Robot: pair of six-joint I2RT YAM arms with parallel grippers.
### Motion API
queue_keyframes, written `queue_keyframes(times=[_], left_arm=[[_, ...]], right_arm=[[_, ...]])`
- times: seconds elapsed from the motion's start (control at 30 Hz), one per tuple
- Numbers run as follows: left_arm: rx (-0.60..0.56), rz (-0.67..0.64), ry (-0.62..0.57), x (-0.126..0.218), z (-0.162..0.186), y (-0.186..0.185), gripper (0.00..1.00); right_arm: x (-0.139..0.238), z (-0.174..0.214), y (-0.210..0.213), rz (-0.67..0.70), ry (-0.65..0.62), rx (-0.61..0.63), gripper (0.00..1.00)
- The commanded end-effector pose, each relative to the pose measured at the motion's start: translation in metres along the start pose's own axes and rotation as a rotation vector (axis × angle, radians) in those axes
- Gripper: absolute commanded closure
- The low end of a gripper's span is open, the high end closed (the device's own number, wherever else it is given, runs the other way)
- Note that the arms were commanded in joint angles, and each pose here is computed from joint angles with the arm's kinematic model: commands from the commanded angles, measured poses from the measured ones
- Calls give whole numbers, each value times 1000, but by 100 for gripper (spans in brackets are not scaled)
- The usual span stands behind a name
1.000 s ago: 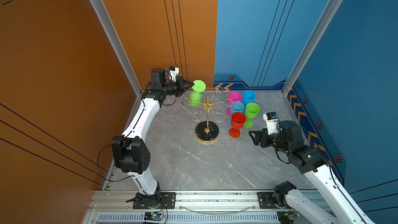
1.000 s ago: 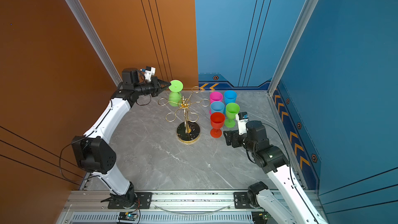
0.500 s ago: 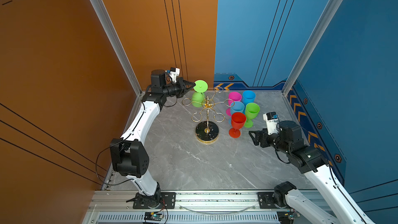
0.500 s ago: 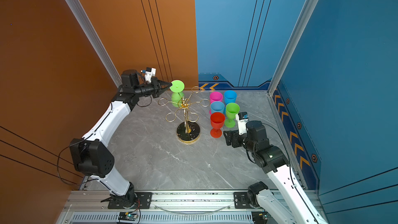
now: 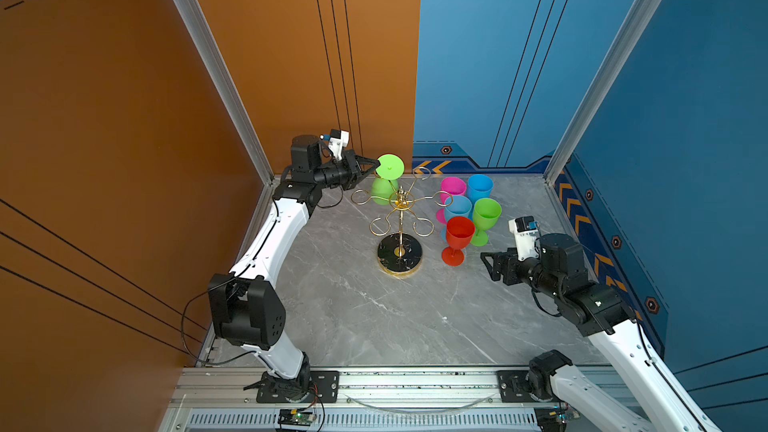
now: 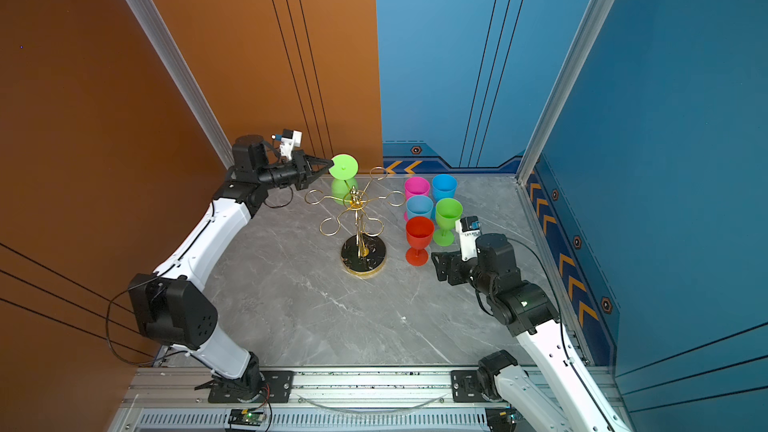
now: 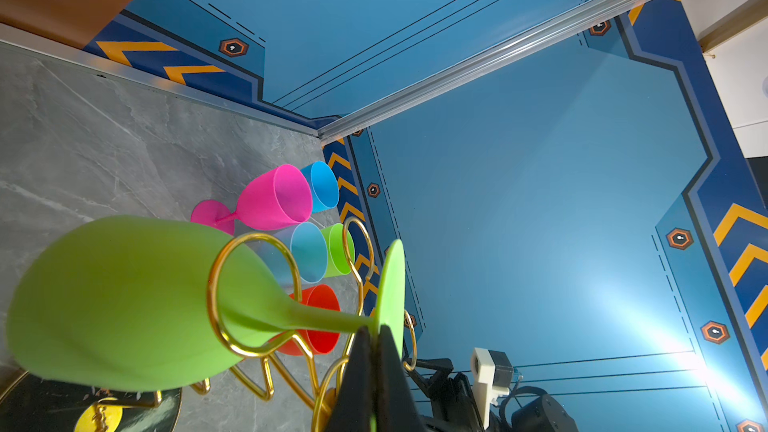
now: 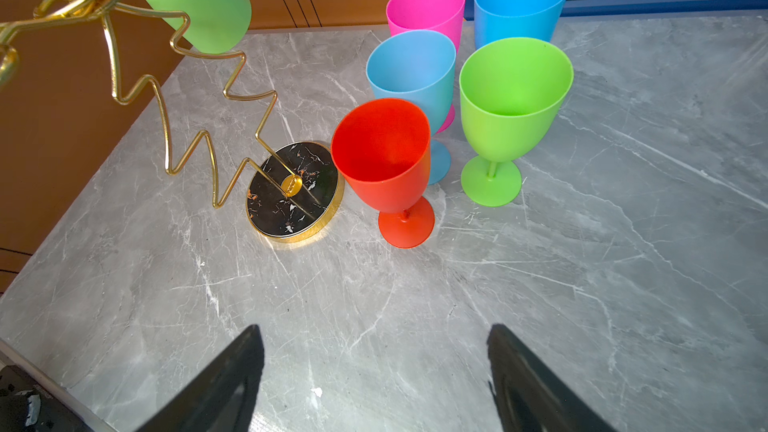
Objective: Take the wine glass off the wine glass rack
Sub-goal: 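Lift the green glass up off its rack hook with the left gripper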
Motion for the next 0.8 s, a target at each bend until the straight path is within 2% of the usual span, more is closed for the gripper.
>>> queue_keyframes(times=[0.0, 0.47, 0.77], left_arm=[[-12, 46, 51, -3, 9, -13, 100], [7, 48, 83, -15, 9, -6, 100], [11, 79, 102, -26, -5, -15, 100]], right_arm=[[1, 9, 0, -5, 23, -19, 14], [3, 11, -2, 2, 18, -19, 15], [4, 11, -2, 2, 13, -22, 14]])
Point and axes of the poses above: each gripper's point midway between its finger pads, its own x axis back along the fingers, its own y axis along the line the jaws close on, z = x × y, the point moved 1 cm from there along x, back along the fingers, and after that the axes turned 6 degrees about x, right-handed, at the moved point
